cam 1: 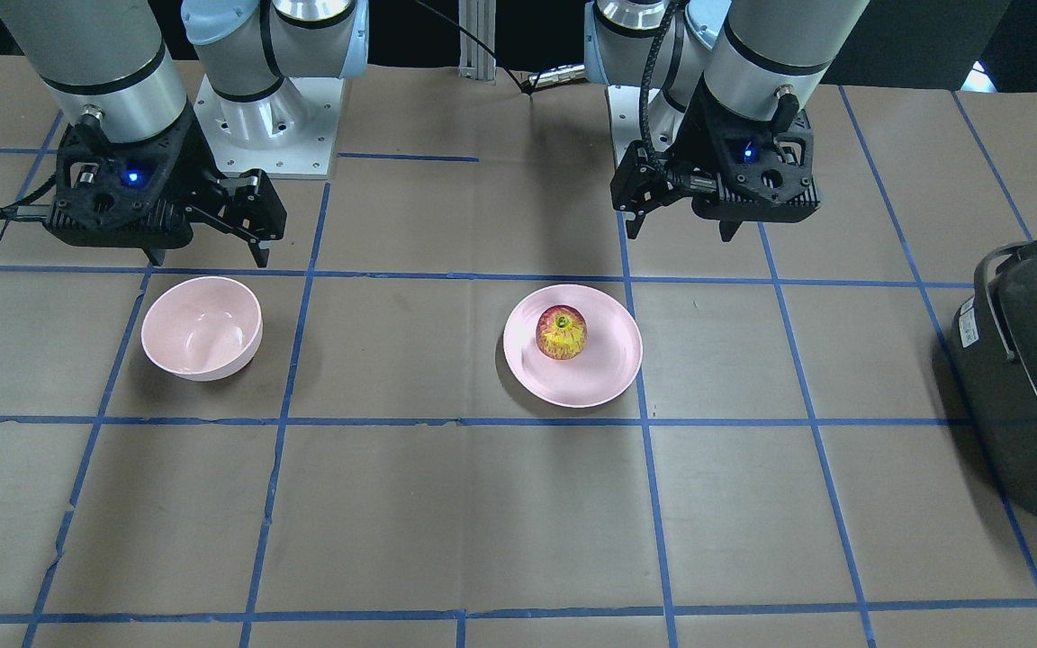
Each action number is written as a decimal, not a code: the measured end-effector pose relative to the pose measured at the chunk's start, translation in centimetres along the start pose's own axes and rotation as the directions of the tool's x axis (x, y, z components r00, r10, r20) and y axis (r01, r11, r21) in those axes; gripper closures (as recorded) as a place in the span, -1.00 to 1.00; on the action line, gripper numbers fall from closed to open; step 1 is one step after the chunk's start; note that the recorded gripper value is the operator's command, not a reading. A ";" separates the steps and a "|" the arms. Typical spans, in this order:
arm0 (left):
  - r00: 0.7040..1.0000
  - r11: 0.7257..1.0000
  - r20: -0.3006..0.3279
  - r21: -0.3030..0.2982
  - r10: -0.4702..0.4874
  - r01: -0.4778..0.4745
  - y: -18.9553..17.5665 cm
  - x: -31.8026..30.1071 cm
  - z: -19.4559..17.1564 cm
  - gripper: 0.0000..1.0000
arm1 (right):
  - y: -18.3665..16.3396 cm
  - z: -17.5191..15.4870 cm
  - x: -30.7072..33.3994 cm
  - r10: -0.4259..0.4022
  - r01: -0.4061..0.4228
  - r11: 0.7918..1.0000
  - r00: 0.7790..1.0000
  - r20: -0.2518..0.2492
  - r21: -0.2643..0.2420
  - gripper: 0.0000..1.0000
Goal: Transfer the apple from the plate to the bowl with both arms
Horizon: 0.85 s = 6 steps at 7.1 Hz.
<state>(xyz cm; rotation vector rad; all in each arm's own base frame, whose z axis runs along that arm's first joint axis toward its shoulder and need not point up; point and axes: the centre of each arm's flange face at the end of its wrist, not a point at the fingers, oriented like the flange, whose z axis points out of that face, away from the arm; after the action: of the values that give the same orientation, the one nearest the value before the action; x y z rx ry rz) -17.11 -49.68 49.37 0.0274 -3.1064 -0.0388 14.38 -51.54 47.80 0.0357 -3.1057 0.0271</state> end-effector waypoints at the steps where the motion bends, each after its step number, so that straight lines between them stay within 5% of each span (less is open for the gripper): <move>1: 1.000 1.000 0.000 0.000 0.001 -0.001 0.0 0.0 0.0 -1.00 | -0.1 0.8 1.0 -0.016 0.016 1.000 1.000 -0.004 -0.016 -1.00; 3: 1.000 1.000 0.001 -0.002 0.003 -0.003 0.0 0.2 0.1 -1.00 | -0.2 5.2 6.7 -0.009 0.010 0.997 1.000 0.009 -0.078 -1.00; 6: 1.000 1.000 0.003 -0.016 0.006 -0.006 0.6 0.3 1.0 -1.00 | 0.9 13.6 13.0 -0.036 0.036 0.998 0.999 0.005 -0.056 -1.00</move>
<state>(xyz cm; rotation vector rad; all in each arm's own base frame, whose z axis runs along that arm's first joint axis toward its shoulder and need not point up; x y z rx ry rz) -17.46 -49.10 48.41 0.0177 -3.1088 -0.0637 0.93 -51.15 34.70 0.0899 -3.1073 -0.0619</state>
